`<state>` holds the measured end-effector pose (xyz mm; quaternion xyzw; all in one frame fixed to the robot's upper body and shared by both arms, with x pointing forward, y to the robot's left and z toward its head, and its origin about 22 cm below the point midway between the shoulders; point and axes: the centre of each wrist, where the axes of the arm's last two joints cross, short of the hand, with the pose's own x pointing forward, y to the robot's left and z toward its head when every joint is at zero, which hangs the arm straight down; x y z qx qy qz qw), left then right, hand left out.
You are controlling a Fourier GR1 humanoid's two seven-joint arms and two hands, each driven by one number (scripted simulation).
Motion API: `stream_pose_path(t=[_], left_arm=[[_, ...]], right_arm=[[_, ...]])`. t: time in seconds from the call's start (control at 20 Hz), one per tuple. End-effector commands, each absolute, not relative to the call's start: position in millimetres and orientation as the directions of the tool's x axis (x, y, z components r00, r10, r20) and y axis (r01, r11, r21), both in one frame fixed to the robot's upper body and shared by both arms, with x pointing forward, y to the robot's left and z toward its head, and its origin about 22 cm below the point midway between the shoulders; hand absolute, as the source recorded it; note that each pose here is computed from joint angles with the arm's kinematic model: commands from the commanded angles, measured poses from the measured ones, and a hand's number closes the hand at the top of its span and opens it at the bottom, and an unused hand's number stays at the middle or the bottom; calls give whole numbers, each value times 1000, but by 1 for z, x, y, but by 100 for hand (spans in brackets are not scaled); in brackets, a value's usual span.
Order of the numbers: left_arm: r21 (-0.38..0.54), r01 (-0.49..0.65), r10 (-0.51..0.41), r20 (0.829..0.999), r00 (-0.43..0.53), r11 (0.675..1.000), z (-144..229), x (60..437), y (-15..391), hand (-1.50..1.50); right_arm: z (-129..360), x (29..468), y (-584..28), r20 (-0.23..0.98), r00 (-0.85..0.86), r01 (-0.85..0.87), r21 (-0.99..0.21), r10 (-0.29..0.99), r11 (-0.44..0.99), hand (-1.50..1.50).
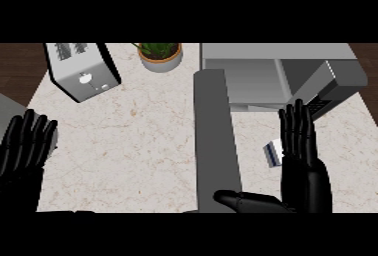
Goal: Pick up the milk, place it into the microwave and close the microwave
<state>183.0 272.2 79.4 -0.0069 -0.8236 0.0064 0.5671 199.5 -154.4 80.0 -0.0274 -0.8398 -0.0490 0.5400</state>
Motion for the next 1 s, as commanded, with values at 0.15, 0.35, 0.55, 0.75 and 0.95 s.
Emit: stream_pose_path(t=[0.15,0.35,0.55,0.75,0.95], left_arm=[[-17,-2,15,940,-340,1000,74,149,276,-150],[-23,20,28,937,-347,1000,58,141,257,-150],[-12,-2,10,942,-335,1000,73,132,275,-150],[-12,-11,7,934,-356,1000,61,127,261,-150],[-6,0,5,941,-337,1000,71,128,267,-150]], right_arm=[[50,188,-157,904,-406,266,-26,136,964,-150],[40,213,-165,903,-379,347,-63,201,936,-150],[27,213,-174,903,-366,381,-76,226,921,-150],[22,213,-174,909,-347,397,-80,231,914,-150],[-1,221,-201,924,-315,435,-64,218,898,-150]])
